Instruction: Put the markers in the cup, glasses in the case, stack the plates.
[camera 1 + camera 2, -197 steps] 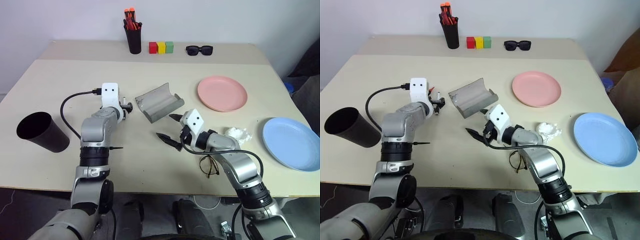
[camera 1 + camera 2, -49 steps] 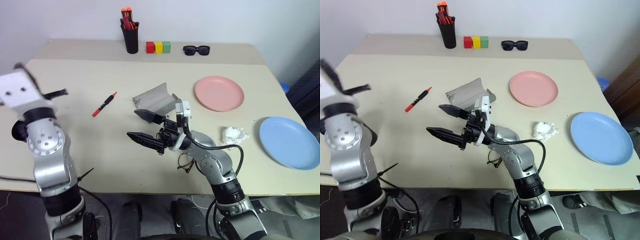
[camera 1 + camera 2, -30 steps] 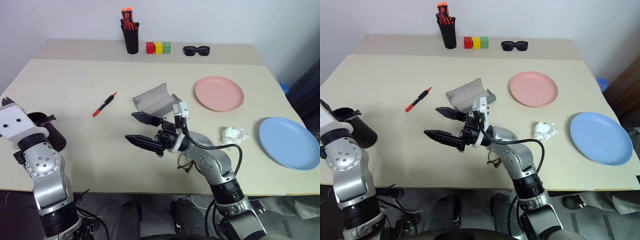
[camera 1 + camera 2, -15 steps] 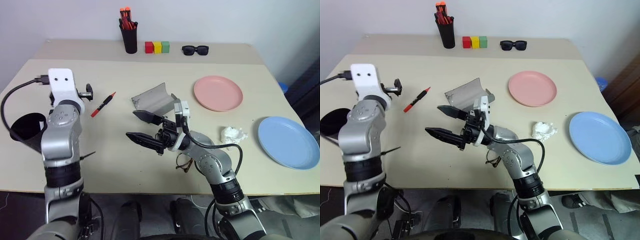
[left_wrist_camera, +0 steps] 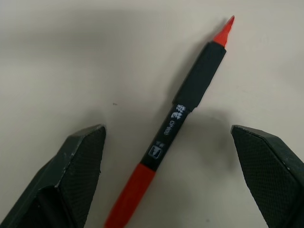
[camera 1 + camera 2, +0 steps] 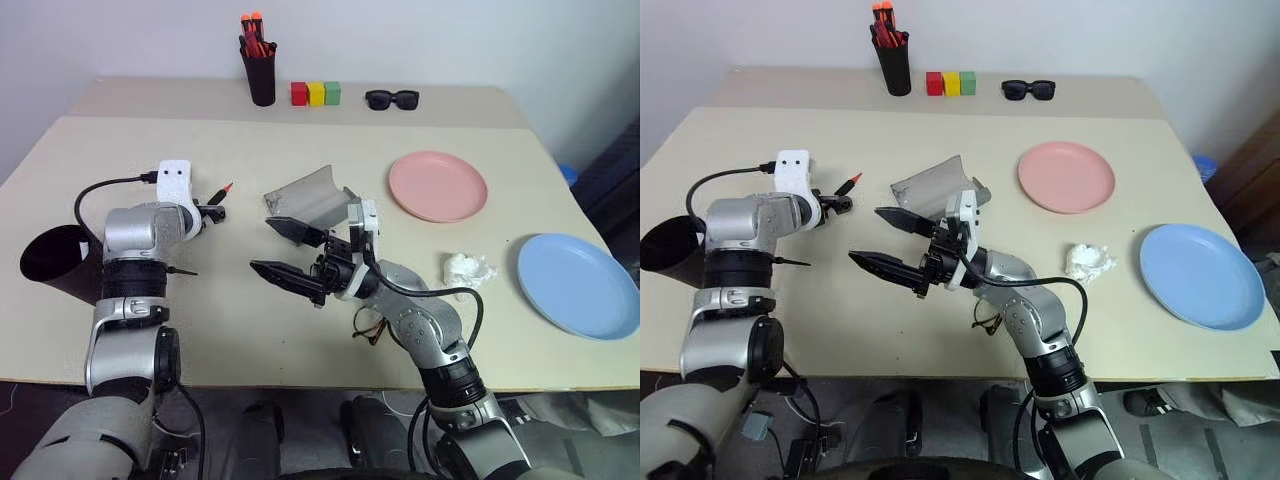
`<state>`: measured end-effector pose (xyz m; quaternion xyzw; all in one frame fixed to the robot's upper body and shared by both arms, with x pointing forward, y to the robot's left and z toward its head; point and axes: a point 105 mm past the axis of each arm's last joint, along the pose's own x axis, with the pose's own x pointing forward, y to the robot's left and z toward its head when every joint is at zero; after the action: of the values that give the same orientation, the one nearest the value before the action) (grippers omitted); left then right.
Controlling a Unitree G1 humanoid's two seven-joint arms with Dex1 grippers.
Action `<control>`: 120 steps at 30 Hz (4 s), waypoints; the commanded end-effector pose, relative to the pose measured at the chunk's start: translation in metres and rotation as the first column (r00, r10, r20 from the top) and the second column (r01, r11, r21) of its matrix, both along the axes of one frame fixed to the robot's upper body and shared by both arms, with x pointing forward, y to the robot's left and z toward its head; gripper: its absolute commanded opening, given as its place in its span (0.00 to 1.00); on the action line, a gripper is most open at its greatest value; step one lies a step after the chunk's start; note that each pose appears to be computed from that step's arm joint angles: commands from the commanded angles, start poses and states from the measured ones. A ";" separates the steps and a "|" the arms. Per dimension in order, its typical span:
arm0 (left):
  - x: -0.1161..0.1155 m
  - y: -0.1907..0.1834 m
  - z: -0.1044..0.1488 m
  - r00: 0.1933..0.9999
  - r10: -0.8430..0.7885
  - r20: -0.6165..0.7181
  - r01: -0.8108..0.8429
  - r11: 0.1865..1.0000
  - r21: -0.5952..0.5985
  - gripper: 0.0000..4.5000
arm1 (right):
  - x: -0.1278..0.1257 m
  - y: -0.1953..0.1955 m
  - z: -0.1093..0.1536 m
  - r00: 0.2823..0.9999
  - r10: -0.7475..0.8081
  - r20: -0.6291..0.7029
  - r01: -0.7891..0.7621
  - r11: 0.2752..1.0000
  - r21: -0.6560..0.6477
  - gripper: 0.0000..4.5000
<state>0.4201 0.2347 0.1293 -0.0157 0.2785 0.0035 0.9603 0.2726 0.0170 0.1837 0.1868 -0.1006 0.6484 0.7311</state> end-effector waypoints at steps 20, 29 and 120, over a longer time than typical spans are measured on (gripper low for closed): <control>-0.084 0.036 0.169 0.273 0.087 0.958 -0.485 0.873 0.059 0.01 | -0.005 -0.002 0.010 1.000 -0.006 0.024 0.005 0.999 0.037 1.00; -0.161 0.079 0.133 0.236 0.189 0.953 -0.747 0.662 0.054 0.01 | -0.006 -0.004 0.008 1.000 0.017 0.010 -0.017 0.999 0.035 1.00; -0.036 -0.199 0.001 0.414 -0.885 0.215 0.857 0.458 0.235 0.01 | 0.030 -0.253 -0.026 0.606 -0.652 0.456 0.780 0.376 -0.500 1.00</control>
<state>0.3891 0.0405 0.1159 0.1507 0.1340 -0.4635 0.8629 0.3046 -0.2339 0.1449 -0.1935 0.0192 0.2720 0.9424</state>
